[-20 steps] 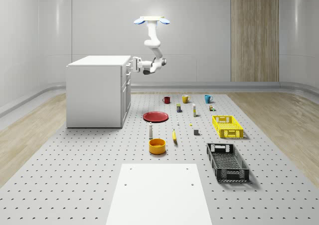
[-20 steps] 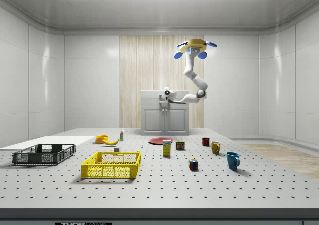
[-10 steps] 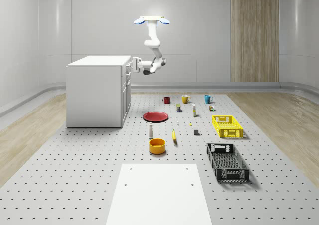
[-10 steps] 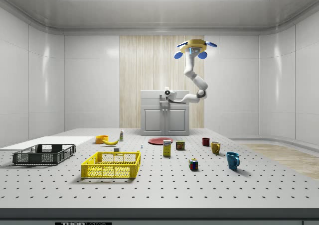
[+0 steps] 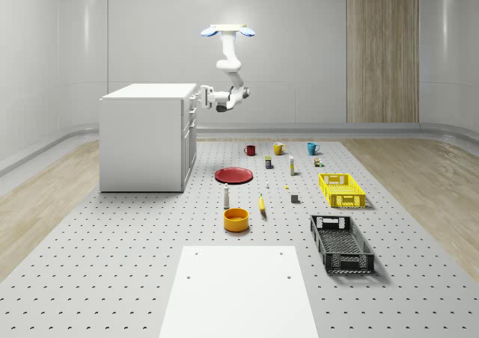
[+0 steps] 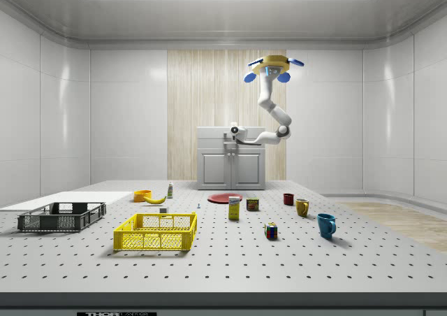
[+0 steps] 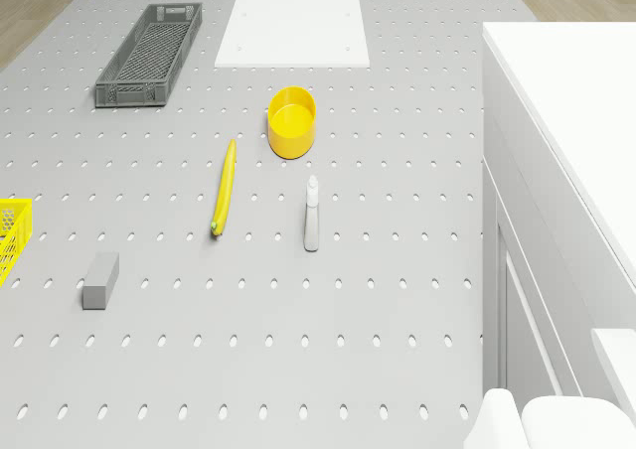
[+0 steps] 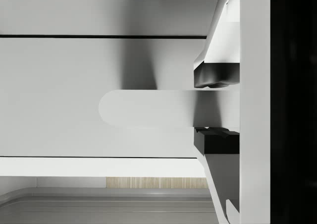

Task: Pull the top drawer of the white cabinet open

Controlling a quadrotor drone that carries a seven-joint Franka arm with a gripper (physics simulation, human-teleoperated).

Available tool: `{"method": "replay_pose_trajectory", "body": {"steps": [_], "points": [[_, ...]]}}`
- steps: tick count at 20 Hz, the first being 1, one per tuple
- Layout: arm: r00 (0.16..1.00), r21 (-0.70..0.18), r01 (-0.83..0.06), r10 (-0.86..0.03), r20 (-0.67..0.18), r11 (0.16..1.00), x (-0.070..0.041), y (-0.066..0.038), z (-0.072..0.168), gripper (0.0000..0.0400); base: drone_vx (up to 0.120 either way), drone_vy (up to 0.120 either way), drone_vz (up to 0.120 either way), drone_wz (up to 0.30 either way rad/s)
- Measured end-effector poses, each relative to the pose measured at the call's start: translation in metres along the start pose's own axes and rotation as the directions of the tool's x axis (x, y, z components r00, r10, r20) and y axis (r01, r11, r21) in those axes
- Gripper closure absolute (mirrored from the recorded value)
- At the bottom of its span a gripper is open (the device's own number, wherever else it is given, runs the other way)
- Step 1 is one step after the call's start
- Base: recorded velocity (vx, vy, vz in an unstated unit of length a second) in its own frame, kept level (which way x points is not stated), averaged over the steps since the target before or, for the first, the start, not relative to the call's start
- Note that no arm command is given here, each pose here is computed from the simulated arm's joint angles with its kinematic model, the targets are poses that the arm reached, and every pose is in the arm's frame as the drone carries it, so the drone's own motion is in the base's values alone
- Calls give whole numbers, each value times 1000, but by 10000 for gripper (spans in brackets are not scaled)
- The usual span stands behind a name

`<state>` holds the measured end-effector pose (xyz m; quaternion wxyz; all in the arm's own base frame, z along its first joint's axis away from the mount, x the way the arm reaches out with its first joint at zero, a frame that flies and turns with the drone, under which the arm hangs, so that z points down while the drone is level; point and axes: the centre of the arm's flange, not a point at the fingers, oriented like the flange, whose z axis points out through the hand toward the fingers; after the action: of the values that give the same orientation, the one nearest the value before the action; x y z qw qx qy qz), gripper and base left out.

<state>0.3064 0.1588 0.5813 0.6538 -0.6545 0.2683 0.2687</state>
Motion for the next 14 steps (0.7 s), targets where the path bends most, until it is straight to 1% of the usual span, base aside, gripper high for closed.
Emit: {"method": "replay_pose_trajectory", "body": {"steps": [8,11,12,14], "points": [[1000,1,-3,3,1,1000,0,0,-23,294,0,0,0,0],[1000,1,-3,3,1,1000,0,0,-28,197,0,0,0,0],[1000,1,-3,3,1,1000,0,0,-27,175,0,0,0,0],[1000,1,-3,3,1,1000,0,0,-23,143,0,0,0,0]]}}
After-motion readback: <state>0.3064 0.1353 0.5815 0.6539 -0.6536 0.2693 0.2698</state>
